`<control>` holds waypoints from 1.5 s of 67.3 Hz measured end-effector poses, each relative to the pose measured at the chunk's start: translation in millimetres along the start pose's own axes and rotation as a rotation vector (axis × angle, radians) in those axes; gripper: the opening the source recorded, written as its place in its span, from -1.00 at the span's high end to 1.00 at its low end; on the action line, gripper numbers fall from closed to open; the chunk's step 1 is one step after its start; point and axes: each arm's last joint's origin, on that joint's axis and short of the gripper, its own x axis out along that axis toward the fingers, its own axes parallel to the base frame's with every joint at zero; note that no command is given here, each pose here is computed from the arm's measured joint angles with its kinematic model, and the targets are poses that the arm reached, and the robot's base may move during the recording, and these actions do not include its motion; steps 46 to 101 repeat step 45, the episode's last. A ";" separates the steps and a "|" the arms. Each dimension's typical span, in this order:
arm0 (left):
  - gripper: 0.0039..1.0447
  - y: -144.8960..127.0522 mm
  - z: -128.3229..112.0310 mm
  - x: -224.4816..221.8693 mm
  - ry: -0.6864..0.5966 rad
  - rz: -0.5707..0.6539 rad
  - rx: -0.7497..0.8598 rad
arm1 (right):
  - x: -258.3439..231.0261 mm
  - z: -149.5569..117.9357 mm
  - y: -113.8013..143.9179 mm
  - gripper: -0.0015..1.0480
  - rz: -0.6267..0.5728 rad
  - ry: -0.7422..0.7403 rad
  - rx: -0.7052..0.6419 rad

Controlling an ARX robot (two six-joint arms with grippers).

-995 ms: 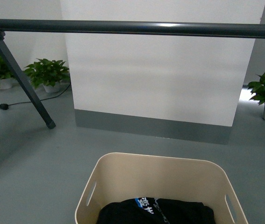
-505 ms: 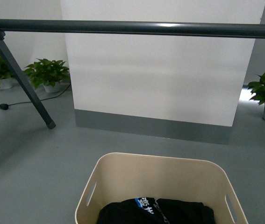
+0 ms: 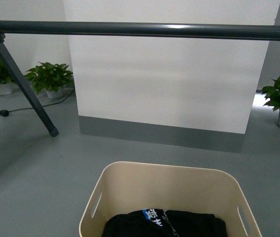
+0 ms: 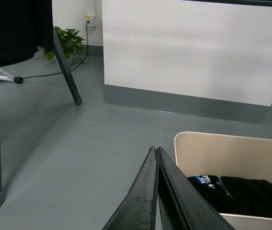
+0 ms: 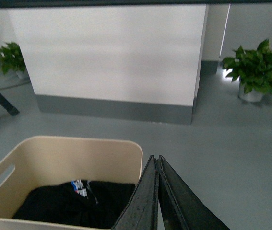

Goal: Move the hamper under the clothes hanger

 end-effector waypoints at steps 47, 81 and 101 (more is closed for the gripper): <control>0.05 0.0 0.5 -6.1 -0.022 0.002 -0.001 | -0.2 -0.3 0.0 0.13 0.000 0.003 -0.001; 0.05 0.0 0.5 -6.1 -0.022 0.002 -0.001 | -0.2 -0.3 0.0 0.13 0.000 0.003 -0.001; 0.05 0.0 0.5 -6.1 -0.022 0.002 -0.001 | -0.2 -0.3 0.0 0.13 0.000 0.003 -0.001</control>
